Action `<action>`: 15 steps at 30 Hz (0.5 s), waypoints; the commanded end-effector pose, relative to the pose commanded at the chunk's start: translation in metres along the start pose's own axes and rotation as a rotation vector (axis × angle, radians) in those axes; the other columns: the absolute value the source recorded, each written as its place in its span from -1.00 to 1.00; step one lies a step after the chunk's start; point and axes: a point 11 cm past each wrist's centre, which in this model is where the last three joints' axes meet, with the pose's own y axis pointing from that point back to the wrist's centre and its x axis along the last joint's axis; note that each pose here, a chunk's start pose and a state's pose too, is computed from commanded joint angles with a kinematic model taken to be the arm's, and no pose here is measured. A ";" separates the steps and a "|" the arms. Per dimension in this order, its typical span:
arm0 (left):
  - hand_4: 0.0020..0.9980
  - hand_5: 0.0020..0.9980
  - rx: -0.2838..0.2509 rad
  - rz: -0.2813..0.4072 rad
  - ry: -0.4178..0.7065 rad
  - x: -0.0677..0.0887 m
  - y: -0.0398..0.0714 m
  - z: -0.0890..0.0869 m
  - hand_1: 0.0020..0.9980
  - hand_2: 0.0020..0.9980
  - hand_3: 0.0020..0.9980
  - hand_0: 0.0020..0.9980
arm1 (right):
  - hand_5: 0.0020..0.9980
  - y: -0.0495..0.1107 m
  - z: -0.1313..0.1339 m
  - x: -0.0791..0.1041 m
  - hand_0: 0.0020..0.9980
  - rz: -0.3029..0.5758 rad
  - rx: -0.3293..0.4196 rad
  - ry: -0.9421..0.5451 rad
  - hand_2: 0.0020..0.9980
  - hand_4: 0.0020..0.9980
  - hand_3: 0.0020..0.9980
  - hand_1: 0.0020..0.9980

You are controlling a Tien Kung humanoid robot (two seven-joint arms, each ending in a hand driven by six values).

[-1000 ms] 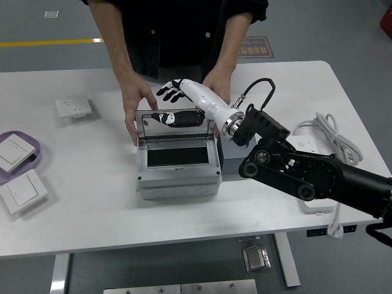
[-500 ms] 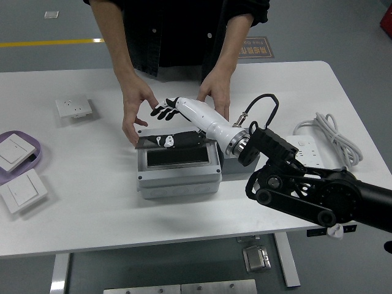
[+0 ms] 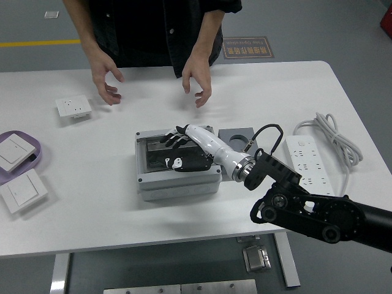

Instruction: Pick up the cylinder from the cube,place it in the box,flap close box

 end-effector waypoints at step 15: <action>0.41 -0.34 0.008 -0.007 0.004 -0.003 0.000 -0.004 0.24 0.07 0.26 0.25 | -0.14 0.025 -0.015 0.084 0.33 0.268 0.078 -0.035 0.27 0.41 0.31 0.23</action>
